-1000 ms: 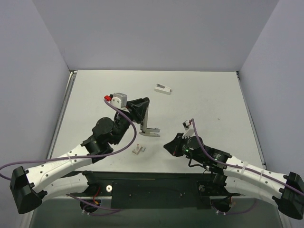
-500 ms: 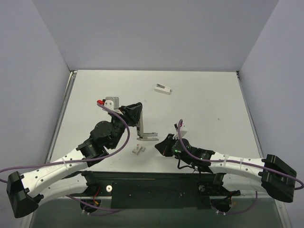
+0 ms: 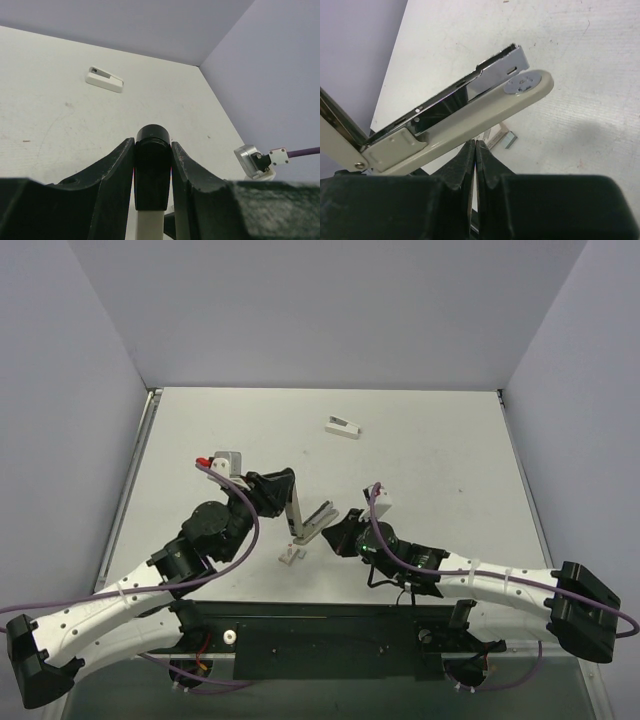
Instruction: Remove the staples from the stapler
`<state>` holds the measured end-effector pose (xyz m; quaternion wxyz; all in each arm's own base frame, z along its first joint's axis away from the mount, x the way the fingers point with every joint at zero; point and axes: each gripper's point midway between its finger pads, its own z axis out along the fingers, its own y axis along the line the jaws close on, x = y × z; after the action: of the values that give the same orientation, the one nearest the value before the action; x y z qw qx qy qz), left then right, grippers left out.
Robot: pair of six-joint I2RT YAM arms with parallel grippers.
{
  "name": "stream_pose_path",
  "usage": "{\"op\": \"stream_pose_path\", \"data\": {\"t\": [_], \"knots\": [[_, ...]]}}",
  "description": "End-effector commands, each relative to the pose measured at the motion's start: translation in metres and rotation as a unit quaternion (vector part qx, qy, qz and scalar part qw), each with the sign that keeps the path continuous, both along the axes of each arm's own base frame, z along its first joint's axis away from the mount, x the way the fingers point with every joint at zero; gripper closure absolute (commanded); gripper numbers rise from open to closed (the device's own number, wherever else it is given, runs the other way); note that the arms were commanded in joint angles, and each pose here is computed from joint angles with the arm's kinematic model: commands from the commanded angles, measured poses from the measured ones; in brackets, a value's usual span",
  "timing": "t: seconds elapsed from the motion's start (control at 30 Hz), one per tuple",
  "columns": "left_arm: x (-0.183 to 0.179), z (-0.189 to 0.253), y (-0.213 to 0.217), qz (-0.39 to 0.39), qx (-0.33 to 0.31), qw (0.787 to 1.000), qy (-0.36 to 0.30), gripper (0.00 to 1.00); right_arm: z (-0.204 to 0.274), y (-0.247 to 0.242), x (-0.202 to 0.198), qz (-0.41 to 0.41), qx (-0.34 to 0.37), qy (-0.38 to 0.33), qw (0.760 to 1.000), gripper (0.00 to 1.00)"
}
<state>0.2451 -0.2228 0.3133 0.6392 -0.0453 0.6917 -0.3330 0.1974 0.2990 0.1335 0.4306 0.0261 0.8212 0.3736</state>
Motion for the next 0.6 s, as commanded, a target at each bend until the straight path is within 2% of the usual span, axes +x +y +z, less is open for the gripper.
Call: {"op": "stream_pose_path", "data": {"t": [0.0,0.37,0.57], "knots": [[-0.018,0.017,-0.005,-0.047,-0.057,0.997,0.001,1.0,0.025,0.002,0.014,-0.01,-0.016,-0.046,0.999,1.0],[-0.032,0.007,-0.006,-0.081,-0.051,0.995,0.014,1.0,0.061,0.005,0.015,0.033,-0.049,-0.102,0.993,1.0],[-0.045,0.017,-0.022,-0.14,-0.043,0.989,-0.019,1.0,0.074,-0.025,0.007,0.034,-0.087,-0.119,0.988,1.0]]}}
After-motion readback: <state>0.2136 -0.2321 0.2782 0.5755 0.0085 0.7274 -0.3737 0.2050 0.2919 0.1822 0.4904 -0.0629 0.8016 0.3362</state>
